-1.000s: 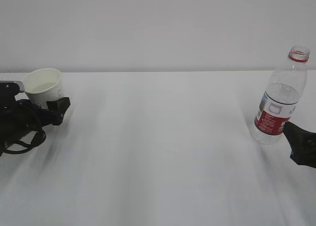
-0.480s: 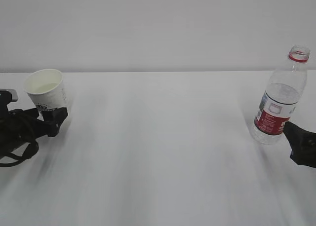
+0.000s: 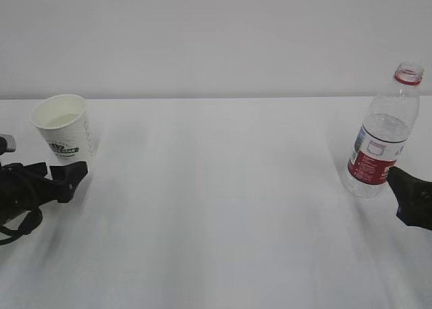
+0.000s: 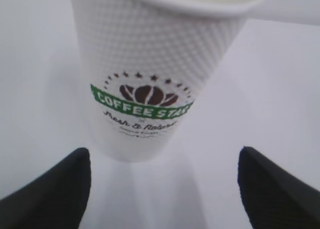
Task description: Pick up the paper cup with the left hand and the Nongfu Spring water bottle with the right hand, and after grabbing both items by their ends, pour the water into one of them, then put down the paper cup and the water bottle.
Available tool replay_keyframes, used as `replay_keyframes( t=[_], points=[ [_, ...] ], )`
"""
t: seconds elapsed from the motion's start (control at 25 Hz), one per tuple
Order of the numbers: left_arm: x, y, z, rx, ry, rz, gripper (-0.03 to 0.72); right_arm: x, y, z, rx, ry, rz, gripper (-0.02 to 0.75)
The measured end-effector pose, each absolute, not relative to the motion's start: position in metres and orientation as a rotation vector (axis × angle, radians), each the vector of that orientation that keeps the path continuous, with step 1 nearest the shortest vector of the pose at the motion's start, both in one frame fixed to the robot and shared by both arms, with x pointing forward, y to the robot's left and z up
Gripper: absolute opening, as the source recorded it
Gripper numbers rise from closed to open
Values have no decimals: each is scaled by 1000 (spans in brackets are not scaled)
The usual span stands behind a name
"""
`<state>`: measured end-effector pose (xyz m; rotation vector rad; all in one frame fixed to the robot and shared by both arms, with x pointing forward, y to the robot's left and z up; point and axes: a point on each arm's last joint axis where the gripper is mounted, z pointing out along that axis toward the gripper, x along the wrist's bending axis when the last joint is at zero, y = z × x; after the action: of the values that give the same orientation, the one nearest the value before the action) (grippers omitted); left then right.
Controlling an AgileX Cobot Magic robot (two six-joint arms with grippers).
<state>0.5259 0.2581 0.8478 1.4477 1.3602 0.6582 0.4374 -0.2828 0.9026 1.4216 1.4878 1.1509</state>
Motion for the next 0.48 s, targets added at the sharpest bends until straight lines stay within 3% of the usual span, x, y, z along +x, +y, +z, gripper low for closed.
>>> replay_keyframes(
  t=[0.48],
  points=[
    [521, 258, 884, 1390, 1272, 716, 666, 437, -280, 911, 1370, 1484, 1191, 594]
  ],
)
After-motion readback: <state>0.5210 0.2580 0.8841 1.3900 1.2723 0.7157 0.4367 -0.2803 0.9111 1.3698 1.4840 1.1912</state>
